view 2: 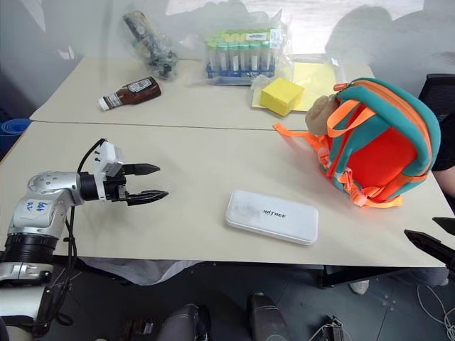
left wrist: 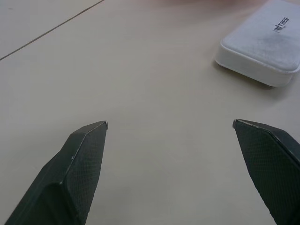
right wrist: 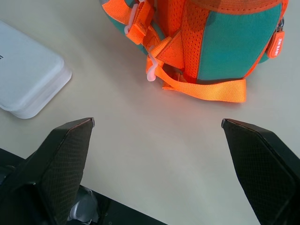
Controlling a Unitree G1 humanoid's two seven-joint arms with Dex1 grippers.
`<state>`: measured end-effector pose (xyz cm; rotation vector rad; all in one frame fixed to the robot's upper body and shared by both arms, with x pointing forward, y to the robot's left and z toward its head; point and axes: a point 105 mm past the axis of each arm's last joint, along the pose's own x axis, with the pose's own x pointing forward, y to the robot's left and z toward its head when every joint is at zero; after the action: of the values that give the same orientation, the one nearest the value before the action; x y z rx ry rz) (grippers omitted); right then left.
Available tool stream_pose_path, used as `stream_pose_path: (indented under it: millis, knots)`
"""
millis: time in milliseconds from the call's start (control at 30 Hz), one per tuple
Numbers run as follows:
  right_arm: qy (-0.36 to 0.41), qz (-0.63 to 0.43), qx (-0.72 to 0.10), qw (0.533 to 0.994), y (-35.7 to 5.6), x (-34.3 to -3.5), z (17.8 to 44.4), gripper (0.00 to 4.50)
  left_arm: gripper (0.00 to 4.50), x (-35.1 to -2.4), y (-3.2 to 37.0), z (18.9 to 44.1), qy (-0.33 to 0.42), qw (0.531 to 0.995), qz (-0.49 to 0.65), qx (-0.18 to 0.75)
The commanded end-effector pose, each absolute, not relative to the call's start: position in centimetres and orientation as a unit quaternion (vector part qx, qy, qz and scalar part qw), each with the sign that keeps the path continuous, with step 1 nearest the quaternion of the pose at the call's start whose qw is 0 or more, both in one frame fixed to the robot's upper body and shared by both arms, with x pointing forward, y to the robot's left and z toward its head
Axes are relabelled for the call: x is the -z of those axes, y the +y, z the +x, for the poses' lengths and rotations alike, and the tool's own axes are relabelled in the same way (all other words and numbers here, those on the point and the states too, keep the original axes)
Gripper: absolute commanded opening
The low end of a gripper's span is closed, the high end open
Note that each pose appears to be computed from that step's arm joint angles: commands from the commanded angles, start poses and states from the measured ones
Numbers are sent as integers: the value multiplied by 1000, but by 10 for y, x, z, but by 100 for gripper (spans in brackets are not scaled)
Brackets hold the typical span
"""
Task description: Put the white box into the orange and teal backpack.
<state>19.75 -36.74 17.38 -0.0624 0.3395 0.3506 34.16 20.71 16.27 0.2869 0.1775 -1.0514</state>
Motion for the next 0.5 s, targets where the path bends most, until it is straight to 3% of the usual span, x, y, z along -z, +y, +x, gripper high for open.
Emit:
stream_pose_path:
  millis: [33,500]
  knots:
    - [150,-47,-169,973,-367,-185,201,446,450,-176,207,340,60,852,145,500]
    - [141,-65,-150,976,-361,-184,210,446,450,-175,191,340,66,845,137,513]
